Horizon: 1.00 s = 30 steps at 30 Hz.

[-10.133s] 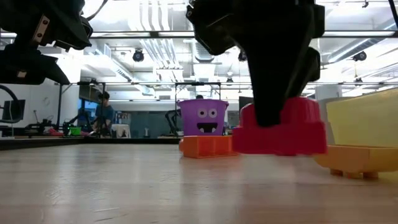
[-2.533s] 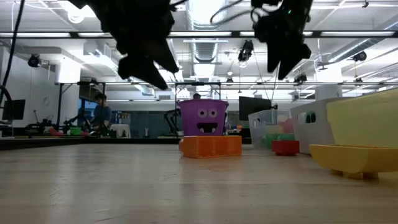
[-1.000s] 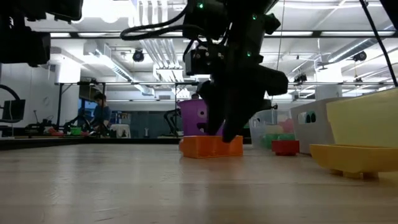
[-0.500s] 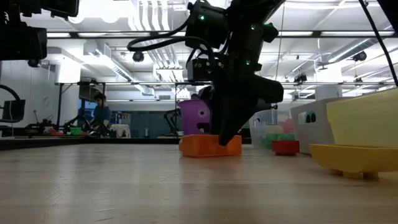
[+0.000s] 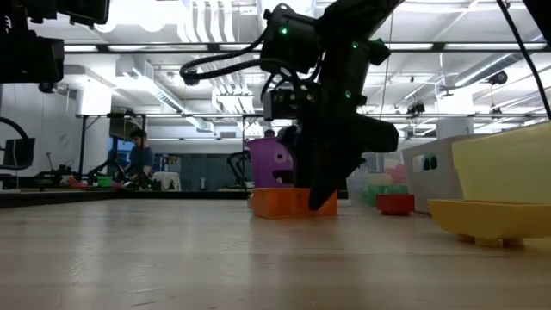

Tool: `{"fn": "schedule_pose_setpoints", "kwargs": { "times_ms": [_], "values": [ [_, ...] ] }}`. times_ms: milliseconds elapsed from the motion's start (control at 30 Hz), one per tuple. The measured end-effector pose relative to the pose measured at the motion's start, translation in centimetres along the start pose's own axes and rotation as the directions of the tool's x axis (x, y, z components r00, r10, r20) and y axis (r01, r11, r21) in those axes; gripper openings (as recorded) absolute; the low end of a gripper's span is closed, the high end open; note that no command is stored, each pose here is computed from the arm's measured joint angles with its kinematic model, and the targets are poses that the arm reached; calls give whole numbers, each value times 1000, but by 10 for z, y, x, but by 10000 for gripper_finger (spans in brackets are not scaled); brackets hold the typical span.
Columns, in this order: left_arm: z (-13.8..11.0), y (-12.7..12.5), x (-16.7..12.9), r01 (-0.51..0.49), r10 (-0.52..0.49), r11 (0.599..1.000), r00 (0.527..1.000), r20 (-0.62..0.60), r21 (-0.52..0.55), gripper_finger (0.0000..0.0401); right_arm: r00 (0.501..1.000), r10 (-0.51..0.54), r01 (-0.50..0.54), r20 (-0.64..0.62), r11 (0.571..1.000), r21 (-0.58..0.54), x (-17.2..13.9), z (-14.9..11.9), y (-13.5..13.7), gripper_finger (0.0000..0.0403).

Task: Pick & Place Toys
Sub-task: Put the orange game piece into the transparent bin

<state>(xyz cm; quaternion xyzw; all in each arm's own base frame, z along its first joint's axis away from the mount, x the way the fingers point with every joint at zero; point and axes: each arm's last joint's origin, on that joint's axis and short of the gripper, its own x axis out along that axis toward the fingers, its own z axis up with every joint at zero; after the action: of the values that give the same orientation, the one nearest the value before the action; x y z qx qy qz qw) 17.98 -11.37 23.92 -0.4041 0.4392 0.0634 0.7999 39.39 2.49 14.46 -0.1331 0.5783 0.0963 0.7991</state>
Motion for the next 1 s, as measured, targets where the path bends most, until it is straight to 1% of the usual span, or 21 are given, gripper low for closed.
{"fn": "schedule_pose_setpoints", "kwargs": {
  "times_ms": [167, 233, 300, 467, 767, 933, 1000],
  "values": [
    [0, 0, 0, 0, 0, 1000, 1000, 0, -11, 271, 1000, -3, 3, -12, 1000, 14, 3, -4, 1, 211],
    [0, 0, 0, 1, -1, 1000, 1000, 0, -14, 271, 1000, -2, 2, -15, 1000, 15, 3, -5, 1, 206],
    [0, 0, 0, 0, 0, 1000, 1000, 0, -20, 271, 1000, -1, 1, -16, 1000, 14, 4, -5, 2, 189],
    [0, 0, 0, 1, -1, 1000, 1000, 1, -28, 271, 1000, -2, 2, -13, 1000, 15, 3, -5, 2, 125],
    [0, 0, 0, 1, -1, 1000, 1000, 1, -28, 271, 1000, -2, 3, -12, 999, 40, 3, -5, 1, 125],
    [0, 0, 0, 1, -1, 1000, 1000, 0, -28, 271, 1000, 7, -5, -19, 997, 78, -2, -5, 1, 125],
    [0, 0, 0, 1, -1, 1000, 1000, 1, -27, 271, 1000, 30, -30, 4, 994, 103, -7, -2, 1, 125]
  ]
}}
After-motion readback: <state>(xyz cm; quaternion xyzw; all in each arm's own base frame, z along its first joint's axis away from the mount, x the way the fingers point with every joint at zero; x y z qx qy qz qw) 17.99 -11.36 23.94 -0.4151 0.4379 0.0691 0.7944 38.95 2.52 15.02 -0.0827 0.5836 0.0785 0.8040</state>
